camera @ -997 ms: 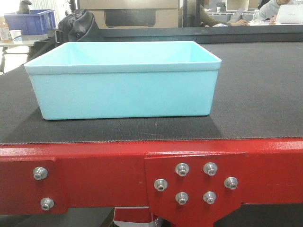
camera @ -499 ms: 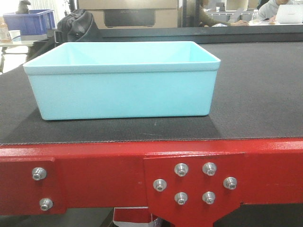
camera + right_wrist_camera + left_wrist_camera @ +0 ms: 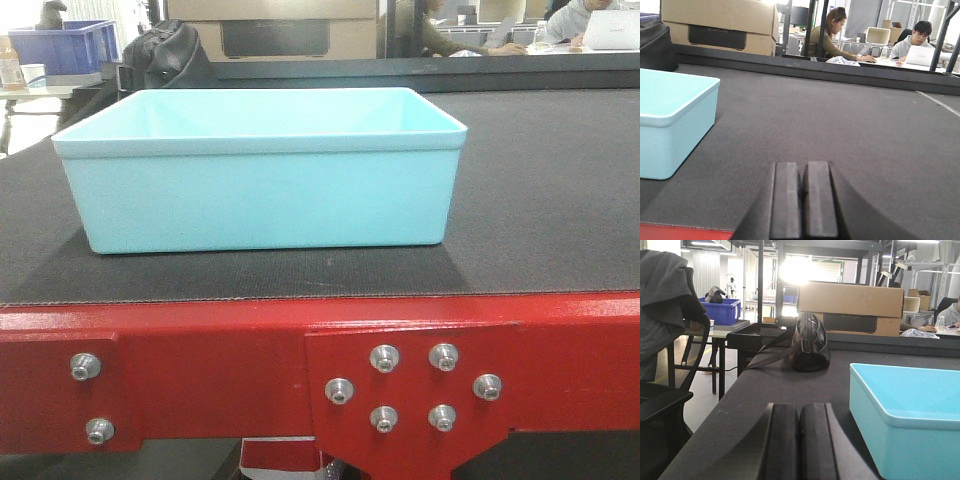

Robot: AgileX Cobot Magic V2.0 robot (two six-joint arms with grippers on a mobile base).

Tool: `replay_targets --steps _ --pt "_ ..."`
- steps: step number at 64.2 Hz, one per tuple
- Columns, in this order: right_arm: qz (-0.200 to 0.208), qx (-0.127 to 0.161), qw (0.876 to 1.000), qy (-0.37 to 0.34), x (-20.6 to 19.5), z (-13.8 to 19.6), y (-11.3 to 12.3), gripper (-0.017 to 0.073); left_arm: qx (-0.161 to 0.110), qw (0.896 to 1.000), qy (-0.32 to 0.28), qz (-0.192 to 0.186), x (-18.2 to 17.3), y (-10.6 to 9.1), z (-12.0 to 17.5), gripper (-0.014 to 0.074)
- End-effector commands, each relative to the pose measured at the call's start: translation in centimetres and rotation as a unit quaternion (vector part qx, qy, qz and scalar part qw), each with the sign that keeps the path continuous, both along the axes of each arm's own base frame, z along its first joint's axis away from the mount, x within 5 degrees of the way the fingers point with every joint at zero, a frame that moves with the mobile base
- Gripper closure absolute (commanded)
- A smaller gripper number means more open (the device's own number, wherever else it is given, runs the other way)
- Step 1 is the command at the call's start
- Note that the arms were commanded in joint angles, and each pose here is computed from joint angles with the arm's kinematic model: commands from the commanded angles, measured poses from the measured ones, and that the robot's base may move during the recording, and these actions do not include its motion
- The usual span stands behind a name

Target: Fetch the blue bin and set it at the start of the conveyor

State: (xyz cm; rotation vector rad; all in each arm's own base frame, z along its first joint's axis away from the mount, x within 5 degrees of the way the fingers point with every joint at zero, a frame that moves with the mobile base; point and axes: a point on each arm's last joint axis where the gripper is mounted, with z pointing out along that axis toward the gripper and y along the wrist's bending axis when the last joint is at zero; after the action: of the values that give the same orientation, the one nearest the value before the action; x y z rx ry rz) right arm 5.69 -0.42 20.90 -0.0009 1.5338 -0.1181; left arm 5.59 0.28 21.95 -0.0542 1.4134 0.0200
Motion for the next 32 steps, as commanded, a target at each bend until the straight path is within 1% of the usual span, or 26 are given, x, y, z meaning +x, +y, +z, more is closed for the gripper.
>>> replay_targets --steps 1,32 --pt "-0.002 -0.003 1.0 -0.014 -0.08 0.23 -0.01 0.0726 0.0 1.0 -0.016 0.003 -0.11 0.03 0.27 0.0704" --pt "-0.002 -0.003 1.0 -0.014 -0.08 0.23 -0.01 0.0726 0.003 1.0 -0.016 0.003 -0.11 0.03 0.27 0.0704"
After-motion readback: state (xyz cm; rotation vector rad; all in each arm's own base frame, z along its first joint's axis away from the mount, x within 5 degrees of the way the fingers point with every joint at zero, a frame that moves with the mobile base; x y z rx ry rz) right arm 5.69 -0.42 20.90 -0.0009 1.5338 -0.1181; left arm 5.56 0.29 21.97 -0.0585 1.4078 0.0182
